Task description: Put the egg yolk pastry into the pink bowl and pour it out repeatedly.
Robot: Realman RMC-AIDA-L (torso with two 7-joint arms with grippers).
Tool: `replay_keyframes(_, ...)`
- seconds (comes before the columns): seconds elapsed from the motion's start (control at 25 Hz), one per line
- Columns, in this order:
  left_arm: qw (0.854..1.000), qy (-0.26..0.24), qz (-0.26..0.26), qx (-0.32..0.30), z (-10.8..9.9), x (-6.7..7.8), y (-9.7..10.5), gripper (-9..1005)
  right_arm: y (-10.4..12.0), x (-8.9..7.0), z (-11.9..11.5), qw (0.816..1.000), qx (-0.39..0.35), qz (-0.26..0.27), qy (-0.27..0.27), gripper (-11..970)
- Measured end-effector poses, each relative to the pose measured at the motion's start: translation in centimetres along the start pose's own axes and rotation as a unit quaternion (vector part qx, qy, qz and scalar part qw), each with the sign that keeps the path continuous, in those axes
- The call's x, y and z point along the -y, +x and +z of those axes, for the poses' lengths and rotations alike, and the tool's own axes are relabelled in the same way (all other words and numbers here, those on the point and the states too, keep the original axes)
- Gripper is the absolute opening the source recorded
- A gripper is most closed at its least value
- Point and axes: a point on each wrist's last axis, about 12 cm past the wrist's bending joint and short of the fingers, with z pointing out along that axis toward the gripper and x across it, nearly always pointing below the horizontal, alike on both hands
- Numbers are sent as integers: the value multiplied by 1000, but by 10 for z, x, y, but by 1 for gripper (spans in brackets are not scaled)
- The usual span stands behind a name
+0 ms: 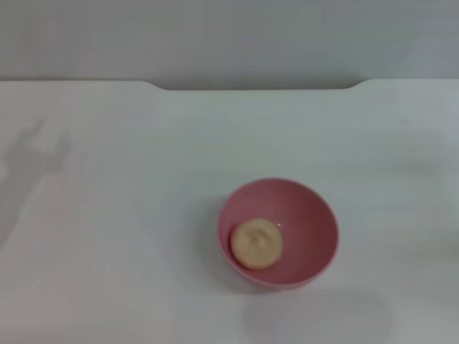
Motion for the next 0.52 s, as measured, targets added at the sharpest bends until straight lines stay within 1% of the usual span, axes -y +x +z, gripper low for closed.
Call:
replay_keyframes(0.08, 996, -12, 89, -20, -13, 5, 12, 517, 6, 2, -6, 998, 17, -57, 11, 655)
replay_keyframes(0.12, 991, -18, 130, -33, -20, 8, 18, 517, 13, 4, -8, 994, 22, -108, 22, 655)
replay_keyframes(0.2, 980, -24, 191, -55, -29, 13, 28, 517, 28, 7, -10, 978, 33, -199, 51, 655)
replay_keyframes(0.24, 975, -24, 214, -64, -32, 15, 32, 517, 35, 7, -12, 964, 44, -251, 70, 655)
replay_keyframes(0.28, 968, -24, 236, -76, -36, 17, 36, 517, 44, 6, -14, 946, 52, -308, 91, 655)
replay_keyframes(0.32, 965, -26, 245, -84, -38, 18, 38, 516, 50, 4, -15, 929, 56, -351, 103, 655)
replay_keyframes(0.36, 963, -30, 249, -94, -41, 18, 41, 516, 55, 2, -16, 907, 57, -401, 114, 655)
replay_keyframes(0.44, 959, -36, 255, -117, -46, 18, 47, 516, 63, -2, -17, 872, 50, -473, 119, 655)
replay_keyframes(0.52, 951, -38, 271, -142, -50, 19, 53, 516, 67, -4, -17, 841, 39, -526, 118, 655)
